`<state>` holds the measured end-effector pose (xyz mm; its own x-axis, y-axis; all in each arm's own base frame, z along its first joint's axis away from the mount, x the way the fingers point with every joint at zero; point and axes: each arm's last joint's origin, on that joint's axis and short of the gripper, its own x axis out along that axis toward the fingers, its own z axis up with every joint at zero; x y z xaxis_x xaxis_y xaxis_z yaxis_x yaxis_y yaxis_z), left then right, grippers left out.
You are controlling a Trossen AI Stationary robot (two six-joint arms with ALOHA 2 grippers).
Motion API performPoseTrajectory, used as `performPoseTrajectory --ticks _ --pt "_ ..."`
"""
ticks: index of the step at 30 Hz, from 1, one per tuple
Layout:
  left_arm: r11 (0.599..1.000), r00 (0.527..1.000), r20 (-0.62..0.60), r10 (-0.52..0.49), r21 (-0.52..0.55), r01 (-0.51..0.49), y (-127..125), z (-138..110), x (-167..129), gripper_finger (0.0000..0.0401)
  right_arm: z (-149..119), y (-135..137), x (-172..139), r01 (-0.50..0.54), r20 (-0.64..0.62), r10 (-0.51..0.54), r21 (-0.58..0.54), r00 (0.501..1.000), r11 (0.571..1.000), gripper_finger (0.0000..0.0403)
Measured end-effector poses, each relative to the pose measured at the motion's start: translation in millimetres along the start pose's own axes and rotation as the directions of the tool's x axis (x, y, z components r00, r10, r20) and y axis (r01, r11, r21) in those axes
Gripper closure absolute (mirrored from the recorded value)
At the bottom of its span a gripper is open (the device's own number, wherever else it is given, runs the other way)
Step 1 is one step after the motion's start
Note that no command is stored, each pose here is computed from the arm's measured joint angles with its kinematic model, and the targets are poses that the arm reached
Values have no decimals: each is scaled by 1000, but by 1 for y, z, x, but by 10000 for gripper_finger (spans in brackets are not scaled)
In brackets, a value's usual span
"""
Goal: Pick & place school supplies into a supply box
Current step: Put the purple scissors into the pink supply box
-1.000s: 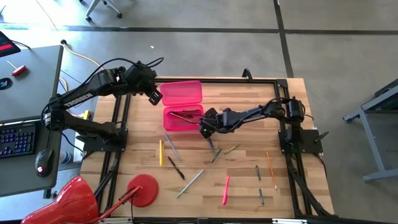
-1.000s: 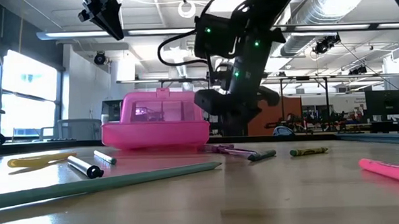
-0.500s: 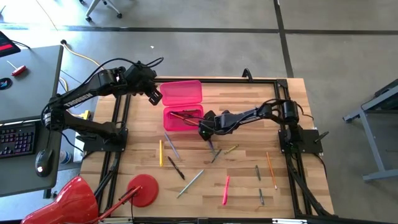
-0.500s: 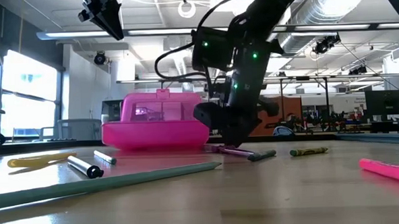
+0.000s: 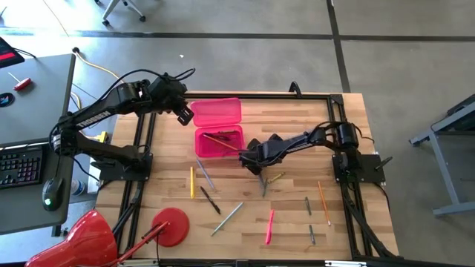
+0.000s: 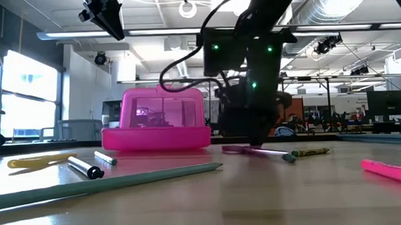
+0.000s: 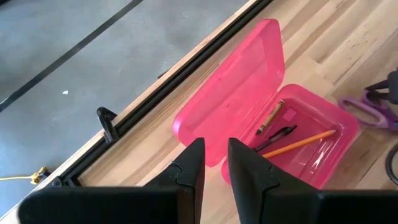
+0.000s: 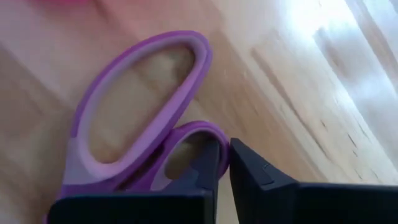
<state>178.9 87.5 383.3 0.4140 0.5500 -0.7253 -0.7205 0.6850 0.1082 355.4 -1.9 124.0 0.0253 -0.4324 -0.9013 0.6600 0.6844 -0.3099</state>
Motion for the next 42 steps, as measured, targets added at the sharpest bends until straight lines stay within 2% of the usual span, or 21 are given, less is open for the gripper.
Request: performPoseTrajectory --ticks 4,7,14,19,25,28,31,36,42 --pt "1000 1000 0 0 0 0 0 0 0 300 -11 2 -7 33 -13 -33 -49 999 998 398" --pt "1000 1000 3 -1 -1 1 0 0 0 300 -13 0 -19 24 17 -24 -28 1000 999 397" --pt "1000 1000 9 -2 -4 2 0 1 0 300 -3 -15 -65 -11 230 -2 52 973 999 400" --pt "1000 1000 15 -4 4 4 0 1 0 300 18 -14 -86 -79 445 67 9 893 997 401" --pt "999 999 41 -30 16 29 -2 4 0 300 59 -9 -98 -213 662 233 -112 713 971 402" --pt "998 997 38 -60 26 59 -2 5 0 300 75 -17 -100 -250 728 238 -95 643 964 402" --pt "995 996 32 -87 57 85 -3 4 0 300 86 -28 -95 -256 743 237 -91 626 962 402" --pt "993 994 28 -105 64 103 -4 4 0 300 97 -44 -85 -212 720 254 -150 645 966 403" --pt "992 994 29 -105 67 103 -4 4 0 300 108 -56 -90 -180 737 301 -242 605 953 403"
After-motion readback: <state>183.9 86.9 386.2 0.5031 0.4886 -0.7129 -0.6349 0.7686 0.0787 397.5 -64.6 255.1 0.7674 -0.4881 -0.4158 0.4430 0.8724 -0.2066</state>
